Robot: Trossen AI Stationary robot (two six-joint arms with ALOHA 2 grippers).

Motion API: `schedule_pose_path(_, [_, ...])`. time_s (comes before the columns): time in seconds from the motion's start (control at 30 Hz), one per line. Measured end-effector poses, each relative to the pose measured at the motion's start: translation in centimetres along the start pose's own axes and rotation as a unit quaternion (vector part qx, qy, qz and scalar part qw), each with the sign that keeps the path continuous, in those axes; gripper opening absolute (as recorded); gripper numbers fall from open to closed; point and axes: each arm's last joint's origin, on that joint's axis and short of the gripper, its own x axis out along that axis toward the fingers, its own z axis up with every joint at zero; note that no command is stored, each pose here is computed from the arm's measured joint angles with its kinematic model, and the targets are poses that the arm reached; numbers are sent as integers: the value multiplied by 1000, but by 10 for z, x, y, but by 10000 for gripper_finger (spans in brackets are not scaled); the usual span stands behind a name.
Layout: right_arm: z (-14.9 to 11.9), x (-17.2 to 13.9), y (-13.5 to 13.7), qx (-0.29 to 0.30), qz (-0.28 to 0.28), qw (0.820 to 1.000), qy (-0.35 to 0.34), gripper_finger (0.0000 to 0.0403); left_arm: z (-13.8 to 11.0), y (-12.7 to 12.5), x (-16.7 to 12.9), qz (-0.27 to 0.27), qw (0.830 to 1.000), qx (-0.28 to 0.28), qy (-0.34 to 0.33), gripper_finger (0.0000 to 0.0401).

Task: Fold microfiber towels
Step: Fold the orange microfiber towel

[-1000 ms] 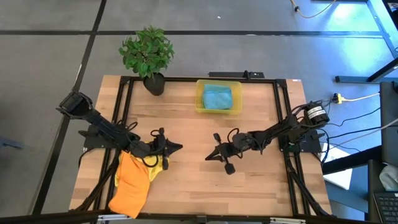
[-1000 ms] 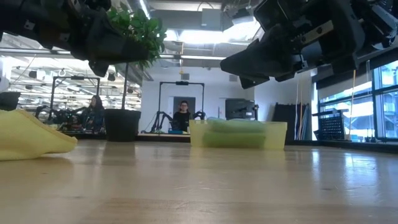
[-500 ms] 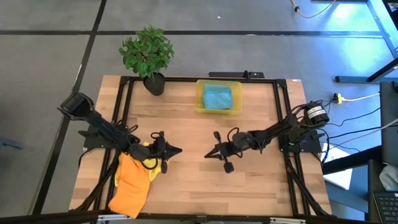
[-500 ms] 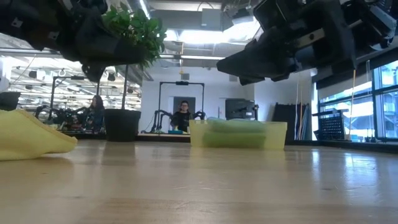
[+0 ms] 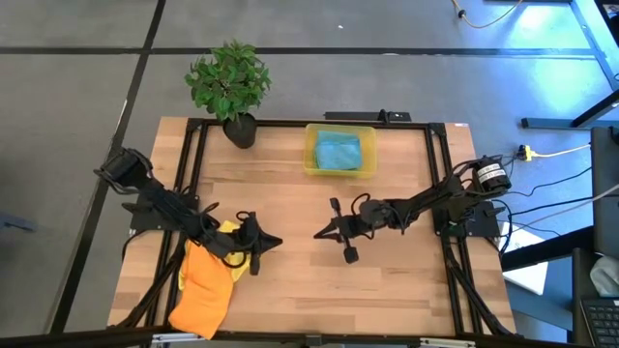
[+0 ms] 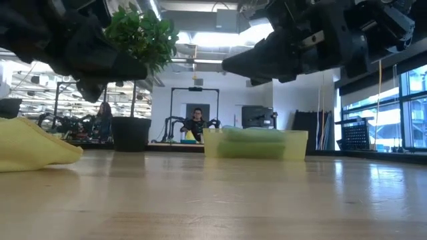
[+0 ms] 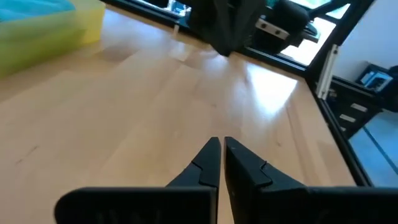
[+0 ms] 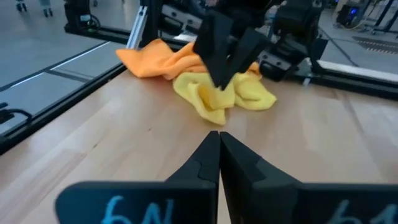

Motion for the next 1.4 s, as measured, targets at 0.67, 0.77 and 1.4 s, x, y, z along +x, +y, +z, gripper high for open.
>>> schedule_pose_path(0.67, [-4, 0, 6, 16, 10, 1000, 21, 13, 87, -54, -13, -23, 992, 89, 83, 1])
schedule_pose_path(0.77, [-3, 0, 7, 15, 13, 1000, 21, 13, 102, -59, -21, 38, 982, 107, 148, 1])
schedule_pose_path(1.4, [-2, 0, 8, 15, 13, 1000, 12, 13, 50, -36, -25, 135, 894, 76, 420, 24])
